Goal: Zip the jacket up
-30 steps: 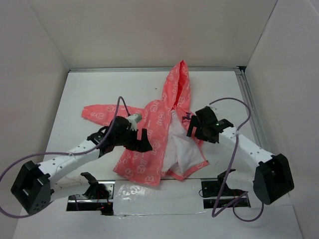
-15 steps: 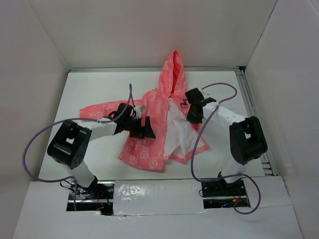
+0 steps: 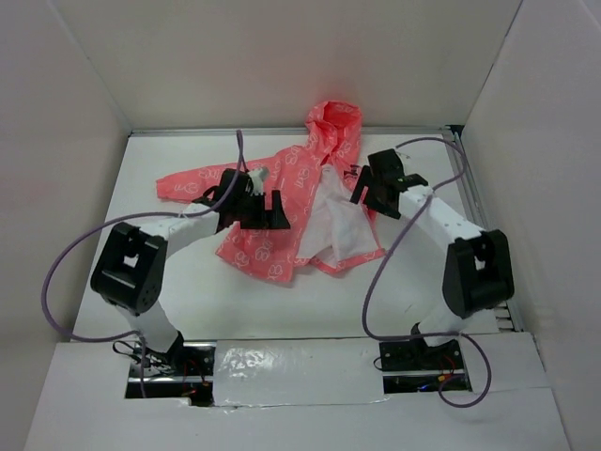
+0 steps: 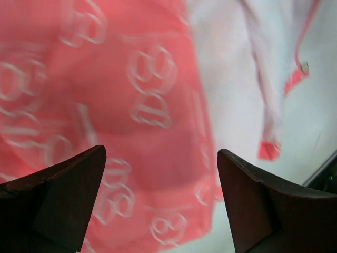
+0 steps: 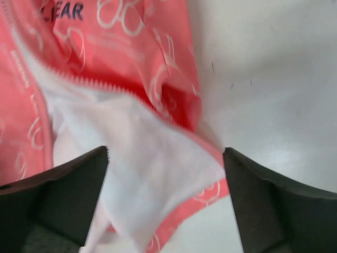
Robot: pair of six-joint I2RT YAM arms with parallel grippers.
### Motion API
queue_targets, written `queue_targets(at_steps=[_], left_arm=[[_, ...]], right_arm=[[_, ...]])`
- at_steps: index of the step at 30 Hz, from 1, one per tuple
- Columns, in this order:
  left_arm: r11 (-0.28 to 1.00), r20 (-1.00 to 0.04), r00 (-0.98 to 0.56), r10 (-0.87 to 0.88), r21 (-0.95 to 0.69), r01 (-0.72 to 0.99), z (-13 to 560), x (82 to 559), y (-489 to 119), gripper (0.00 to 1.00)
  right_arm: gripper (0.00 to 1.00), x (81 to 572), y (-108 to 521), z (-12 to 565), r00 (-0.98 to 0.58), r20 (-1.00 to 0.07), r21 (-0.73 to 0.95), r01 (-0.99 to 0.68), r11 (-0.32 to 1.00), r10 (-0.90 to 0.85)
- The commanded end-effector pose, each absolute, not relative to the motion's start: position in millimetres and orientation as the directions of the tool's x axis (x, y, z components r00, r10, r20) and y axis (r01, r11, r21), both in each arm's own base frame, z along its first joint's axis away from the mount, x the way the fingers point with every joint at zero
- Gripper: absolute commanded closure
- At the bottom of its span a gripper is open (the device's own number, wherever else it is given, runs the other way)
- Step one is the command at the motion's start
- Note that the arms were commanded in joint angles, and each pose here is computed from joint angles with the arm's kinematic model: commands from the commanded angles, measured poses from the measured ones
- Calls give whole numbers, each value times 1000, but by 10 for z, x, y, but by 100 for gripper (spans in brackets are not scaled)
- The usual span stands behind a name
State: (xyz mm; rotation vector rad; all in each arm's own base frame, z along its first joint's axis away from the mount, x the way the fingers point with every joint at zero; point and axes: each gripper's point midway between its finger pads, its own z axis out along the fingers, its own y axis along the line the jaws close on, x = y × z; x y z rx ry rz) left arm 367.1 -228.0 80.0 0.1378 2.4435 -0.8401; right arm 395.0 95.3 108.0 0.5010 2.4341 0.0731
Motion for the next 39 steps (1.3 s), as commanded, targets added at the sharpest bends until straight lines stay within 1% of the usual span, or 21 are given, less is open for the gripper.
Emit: queue_targets(at_steps=[1, 2, 3, 6, 9, 11, 12, 13, 16, 17, 19, 21, 23, 26, 30, 31, 33, 34, 36, 38, 39], left_arm=[[853, -558, -830, -1, -433, 290, 927, 3316, -2299, 1], [854, -547, -837, 9, -431, 291, 927, 3216, -2324, 1], [867, -501, -865, -9, -435, 243, 896, 3077, -2257, 1], [878, -423, -906, -29, -443, 179, 766, 2782, -2173, 1], [868, -419, -908, -8, -454, 202, 701, 2547, -2187, 1], [845, -425, -905, -19, -490, 213, 743, 2533, -2200, 1], [840, -427, -904, -24, -499, 213, 756, 2547, -2195, 1], [834, -425, -905, -31, -510, 211, 770, 2561, -2191, 1], [829, -426, -904, -30, -516, 216, 767, 2589, -2186, 1], [826, -428, -903, -28, -519, 220, 773, 2588, -2190, 1], [820, -439, -897, -37, -527, 224, 794, 2614, -2173, 1], [817, -443, -895, -46, -533, 222, 825, 2628, -2154, 1], [819, -456, -888, -51, -529, 224, 864, 2649, -2125, 1], [821, -470, -881, -62, -525, 222, 921, 2677, -2084, 1], [813, -491, -867, -81, -536, 227, 1031, 2717, -2070, 1], [810, -494, -865, -83, -539, 230, 1053, 2718, -2076, 1], [806, -507, -857, -88, -542, 238, 1116, 2736, -2085, 1], [807, -507, -857, -93, -543, 233, 1133, 2736, -2081, 1], [809, -518, -849, -103, -541, 232, 1194, 2747, -2072, 1], [807, -532, -839, -114, -542, 234, 1262, 2747, -2058, 1], [804, -532, -838, -120, -547, 233, 1283, 2737, -2064, 1]], right_arm=[[0, 3677, 936, 1335, -681, -621, 234, 312, 921, 388], [0, 3600, 916, 1442, -658, -631, 265, 316, 911, 411], [0, 3491, 888, 1350, -669, -614, 258, 330, 908, 418], [0, 3290, 761, 1249, -663, -596, 247, 385, 889, 453], [0, 3199, 628, 1059, -701, -561, 211, 395, 894, 441], [0, 3174, 612, 938, -741, -537, 177, 368, 913, 403], [3, 3168, 577, 888, -763, -531, 150, 343, 927, 369], [4, 3165, 573, 805, -784, -513, 130, 333, 934, 351], [4, 3174, 640, 673, -828, -481, 115, 267, 957, 288], [5, 3178, 683, 645, -841, -466, 122, 246, 961, 275], [12, 3135, 698, 512, -865, -416, 111, 260, 959, 282], [20, 3083, 645, 416, -866, -381, 86, 315, 945, 324], [22, 3023, 653, 281, -881, -337, 84, 324, 943, 332], [34, 2976, 667, 191, -876, -312, 97, 356, 929, 368], [36, 2989, 670, 180, -871, -293, 102, 381, 919, 394], [39, 3005, 670, 175, -869, -290, 105, 388, 916, 401], [49, 3044, 683, 153, -868, -275, 112, 398, 911, 413], [77, 3056, 673, 150, -866, -275, 108, 403, 909, 417], [100, 3101, 622, 175, -848, -306, 97, 426, 900, 434], [100, 3125, 576, 277, -828, -345, 93, 438, 894, 441], [100, 3143, 510, 347, -813, -383, 69, 449, 891, 439]])
